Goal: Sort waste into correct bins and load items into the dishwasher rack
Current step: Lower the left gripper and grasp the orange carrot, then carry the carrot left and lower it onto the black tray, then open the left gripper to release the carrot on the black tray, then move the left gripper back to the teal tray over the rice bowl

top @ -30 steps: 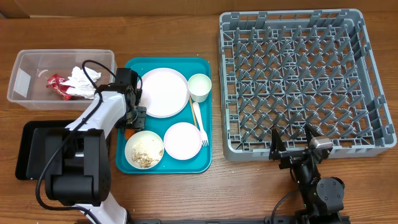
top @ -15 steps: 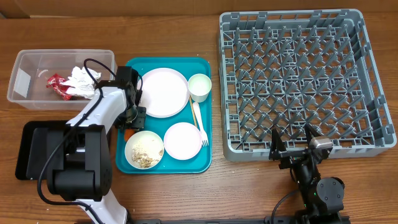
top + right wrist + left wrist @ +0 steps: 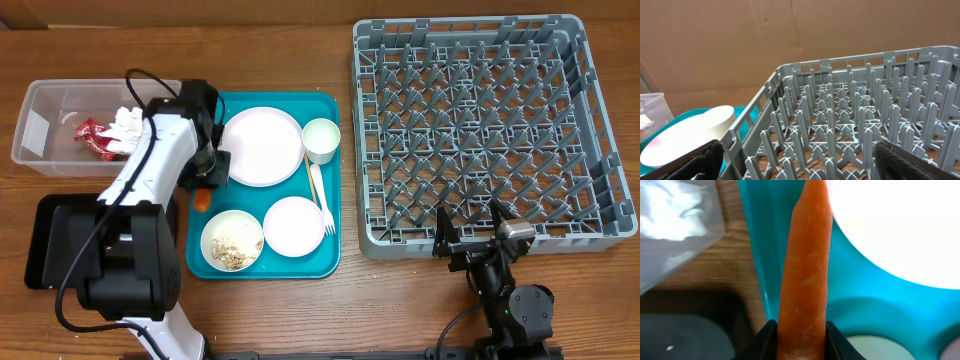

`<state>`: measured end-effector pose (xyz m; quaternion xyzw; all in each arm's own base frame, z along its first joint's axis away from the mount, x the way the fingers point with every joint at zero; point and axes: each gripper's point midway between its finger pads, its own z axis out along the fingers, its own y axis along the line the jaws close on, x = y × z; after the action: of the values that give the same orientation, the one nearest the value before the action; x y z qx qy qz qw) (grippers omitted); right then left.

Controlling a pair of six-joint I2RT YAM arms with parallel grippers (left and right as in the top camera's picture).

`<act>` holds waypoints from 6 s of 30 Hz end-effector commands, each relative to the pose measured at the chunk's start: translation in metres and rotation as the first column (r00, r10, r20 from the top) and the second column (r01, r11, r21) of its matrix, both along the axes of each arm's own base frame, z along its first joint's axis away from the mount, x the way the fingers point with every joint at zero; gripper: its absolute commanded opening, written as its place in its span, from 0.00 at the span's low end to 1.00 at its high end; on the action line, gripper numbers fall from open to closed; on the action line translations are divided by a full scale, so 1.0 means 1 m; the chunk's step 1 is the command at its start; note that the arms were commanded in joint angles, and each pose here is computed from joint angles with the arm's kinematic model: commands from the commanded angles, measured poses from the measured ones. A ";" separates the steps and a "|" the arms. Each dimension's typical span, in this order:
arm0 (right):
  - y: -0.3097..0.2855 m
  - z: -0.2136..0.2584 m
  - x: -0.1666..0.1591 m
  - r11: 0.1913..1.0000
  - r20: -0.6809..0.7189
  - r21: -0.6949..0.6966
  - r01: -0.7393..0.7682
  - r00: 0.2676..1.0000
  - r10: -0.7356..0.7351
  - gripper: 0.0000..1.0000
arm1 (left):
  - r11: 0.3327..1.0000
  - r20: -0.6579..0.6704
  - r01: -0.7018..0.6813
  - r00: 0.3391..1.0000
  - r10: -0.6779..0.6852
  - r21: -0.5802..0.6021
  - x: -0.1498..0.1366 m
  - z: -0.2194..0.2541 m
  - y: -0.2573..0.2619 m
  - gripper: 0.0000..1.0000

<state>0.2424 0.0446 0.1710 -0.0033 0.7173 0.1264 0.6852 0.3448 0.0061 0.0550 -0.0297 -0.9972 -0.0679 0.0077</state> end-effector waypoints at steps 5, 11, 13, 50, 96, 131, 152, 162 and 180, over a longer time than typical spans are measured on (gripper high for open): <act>0.000 -0.002 0.000 1.000 0.005 -0.002 -0.002 1.000 0.002 1.00 | 0.998 -0.010 -0.057 0.998 0.057 0.005 0.000 0.025 0.003 0.04; 0.000 -0.002 0.000 1.000 0.005 -0.002 -0.002 1.000 0.002 1.00 | 0.998 0.002 -0.067 0.998 0.067 0.003 -0.004 0.037 0.003 0.04; 0.000 -0.002 0.000 1.000 0.005 -0.002 -0.002 1.000 0.002 1.00 | 0.998 0.010 -0.068 0.998 0.068 0.003 -0.008 0.045 0.003 0.04; 0.000 -0.002 0.000 1.000 0.005 -0.002 -0.002 1.000 0.002 1.00 | 0.597 0.023 -0.792 0.604 0.797 0.126 -0.117 0.069 0.159 0.04; 0.000 -0.002 0.000 1.000 0.005 -0.002 -0.002 1.000 0.002 1.00 | 0.315 0.113 -0.949 0.316 0.942 0.024 -0.131 -0.011 0.185 0.30; 0.000 -0.002 0.000 1.000 0.005 -0.002 -0.002 1.000 0.002 1.00 | 0.321 0.196 -0.946 0.325 0.925 0.053 -0.123 0.021 0.212 0.07; 0.000 -0.002 0.000 1.000 0.005 -0.002 -0.002 1.000 0.002 1.00 | 0.756 0.005 -0.325 0.918 0.398 -0.568 -0.023 0.138 0.009 0.04; 0.000 -0.002 0.000 1.000 0.005 -0.002 -0.002 1.000 0.002 1.00 | 0.823 -0.015 -0.086 0.995 0.094 -0.562 -0.040 0.137 -0.083 0.04; 0.000 -0.002 0.000 1.000 0.005 -0.002 -0.002 1.000 0.002 1.00 | 0.965 -0.228 -0.046 0.974 -0.015 -0.259 -0.108 0.086 -0.111 0.04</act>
<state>0.2424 0.0447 0.1707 -0.0034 0.7177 0.1265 0.6847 0.2480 -0.1177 0.1569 -0.0644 -0.9843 0.1283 0.1028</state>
